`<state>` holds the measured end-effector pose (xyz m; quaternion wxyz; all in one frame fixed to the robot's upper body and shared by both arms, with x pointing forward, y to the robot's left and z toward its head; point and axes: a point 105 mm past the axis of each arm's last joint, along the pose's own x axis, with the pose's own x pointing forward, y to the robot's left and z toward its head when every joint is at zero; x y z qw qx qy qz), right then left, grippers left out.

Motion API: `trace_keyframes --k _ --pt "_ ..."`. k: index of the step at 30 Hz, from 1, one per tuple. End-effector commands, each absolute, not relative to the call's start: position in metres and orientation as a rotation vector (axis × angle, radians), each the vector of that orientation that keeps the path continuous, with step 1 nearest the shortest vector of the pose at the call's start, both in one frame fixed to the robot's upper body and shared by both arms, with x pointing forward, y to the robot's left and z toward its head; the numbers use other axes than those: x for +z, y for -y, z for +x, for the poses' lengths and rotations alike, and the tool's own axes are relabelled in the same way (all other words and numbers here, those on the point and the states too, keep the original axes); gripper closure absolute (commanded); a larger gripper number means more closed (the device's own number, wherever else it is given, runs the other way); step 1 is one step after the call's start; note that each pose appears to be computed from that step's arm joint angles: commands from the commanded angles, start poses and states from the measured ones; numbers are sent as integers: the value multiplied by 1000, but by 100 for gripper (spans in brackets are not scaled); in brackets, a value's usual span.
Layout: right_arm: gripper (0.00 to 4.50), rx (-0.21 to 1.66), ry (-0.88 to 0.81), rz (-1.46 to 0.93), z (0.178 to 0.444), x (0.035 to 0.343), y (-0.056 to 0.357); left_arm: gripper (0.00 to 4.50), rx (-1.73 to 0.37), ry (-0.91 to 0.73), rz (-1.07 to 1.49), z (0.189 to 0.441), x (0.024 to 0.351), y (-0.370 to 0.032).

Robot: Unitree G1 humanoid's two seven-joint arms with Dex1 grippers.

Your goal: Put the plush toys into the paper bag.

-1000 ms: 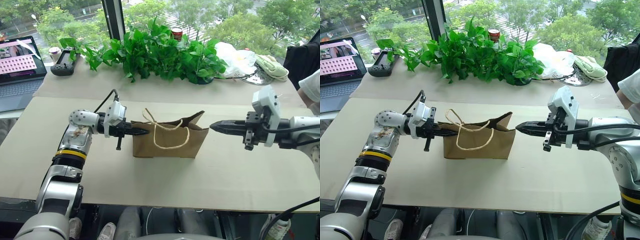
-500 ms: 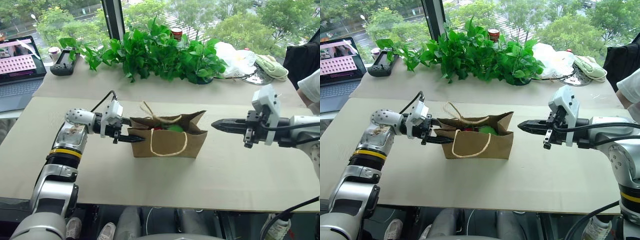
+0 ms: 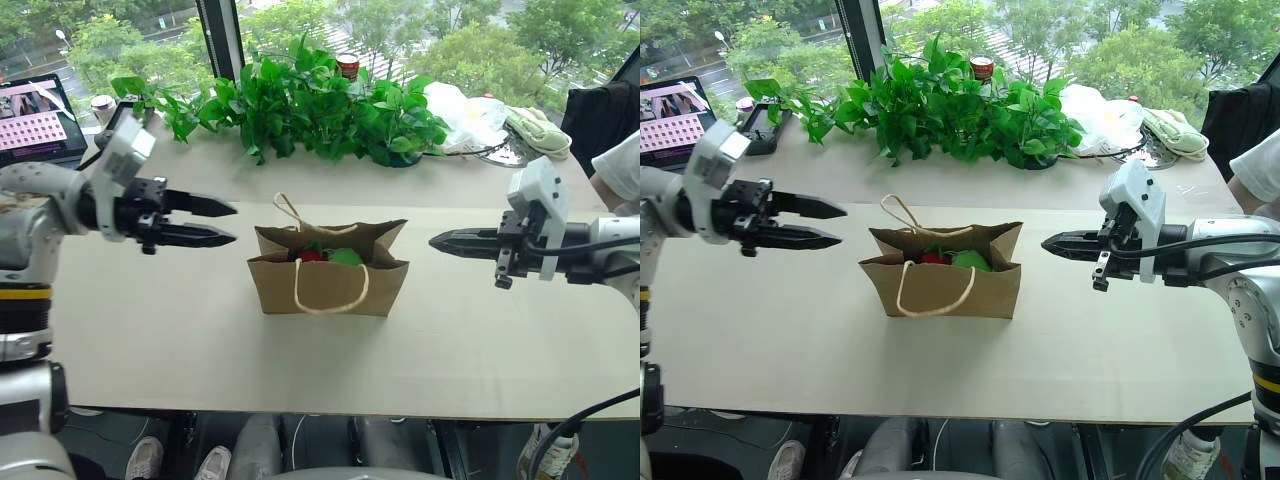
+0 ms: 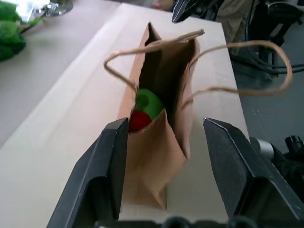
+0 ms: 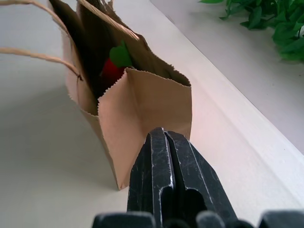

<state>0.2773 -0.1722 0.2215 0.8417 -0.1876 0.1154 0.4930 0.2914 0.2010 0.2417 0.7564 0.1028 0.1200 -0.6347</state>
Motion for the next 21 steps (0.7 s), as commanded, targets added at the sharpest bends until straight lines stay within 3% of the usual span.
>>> trace_keyframes --k 1,21 --pt "450 1083 -199 -441 274 233 166 182 -1351 -244 219 290 254 -218" --pt "450 1106 -191 -449 276 237 163 182 -1387 -189 225 291 263 -214"
